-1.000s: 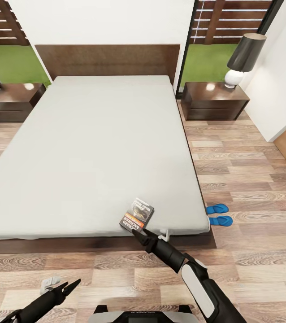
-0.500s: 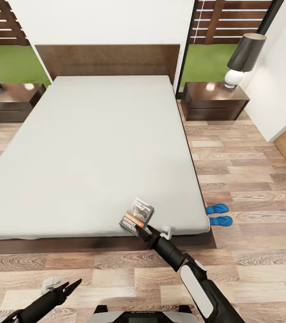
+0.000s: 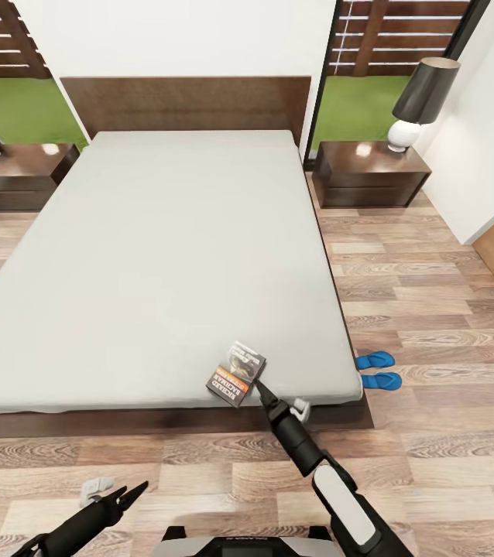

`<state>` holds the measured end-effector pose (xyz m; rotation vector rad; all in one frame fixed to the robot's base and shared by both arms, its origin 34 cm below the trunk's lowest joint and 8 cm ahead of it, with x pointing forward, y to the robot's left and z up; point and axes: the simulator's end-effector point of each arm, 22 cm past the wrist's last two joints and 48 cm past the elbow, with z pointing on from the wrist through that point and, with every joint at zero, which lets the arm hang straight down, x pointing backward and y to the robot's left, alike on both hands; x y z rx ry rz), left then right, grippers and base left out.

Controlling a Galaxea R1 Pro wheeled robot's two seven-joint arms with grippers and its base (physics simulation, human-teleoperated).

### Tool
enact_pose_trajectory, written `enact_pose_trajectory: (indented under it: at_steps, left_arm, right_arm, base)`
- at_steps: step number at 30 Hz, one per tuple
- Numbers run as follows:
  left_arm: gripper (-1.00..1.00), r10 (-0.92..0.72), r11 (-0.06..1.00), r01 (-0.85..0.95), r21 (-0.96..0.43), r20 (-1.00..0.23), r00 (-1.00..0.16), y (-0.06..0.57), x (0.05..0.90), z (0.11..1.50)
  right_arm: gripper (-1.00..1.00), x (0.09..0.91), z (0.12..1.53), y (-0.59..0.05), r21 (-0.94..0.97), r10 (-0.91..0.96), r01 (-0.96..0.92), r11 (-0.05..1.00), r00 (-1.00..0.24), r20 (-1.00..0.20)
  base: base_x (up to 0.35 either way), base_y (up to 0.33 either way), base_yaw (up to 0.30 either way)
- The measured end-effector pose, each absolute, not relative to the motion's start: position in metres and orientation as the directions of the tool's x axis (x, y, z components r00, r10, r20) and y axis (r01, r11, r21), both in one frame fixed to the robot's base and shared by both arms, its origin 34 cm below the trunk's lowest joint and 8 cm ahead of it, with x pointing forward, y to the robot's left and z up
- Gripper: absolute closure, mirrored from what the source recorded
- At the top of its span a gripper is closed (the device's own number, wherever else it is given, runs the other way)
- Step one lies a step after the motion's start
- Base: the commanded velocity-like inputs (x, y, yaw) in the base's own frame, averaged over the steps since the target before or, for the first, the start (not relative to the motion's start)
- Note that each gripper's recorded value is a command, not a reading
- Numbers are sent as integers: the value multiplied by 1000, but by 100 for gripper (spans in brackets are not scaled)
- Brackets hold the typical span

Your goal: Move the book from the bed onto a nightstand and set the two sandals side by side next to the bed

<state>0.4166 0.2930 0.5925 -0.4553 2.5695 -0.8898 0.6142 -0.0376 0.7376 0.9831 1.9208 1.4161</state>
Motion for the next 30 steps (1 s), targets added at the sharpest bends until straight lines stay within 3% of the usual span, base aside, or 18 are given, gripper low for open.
enact_pose_trajectory:
  at_steps: [12,30]
  left_arm:
    - [-100,-419,742,-175,-647,-245,-874,288,417,592]
    - [-100,-422,738,-177,-651,-241,-874,283,416,592]
  right_arm:
    - [-100,572,745,27,956,680,271,112,-723,125]
    - [-100,568,751,40,958,663,272,94,-734,143]
  base:
    - [0,0,0]
    - [0,0,0]
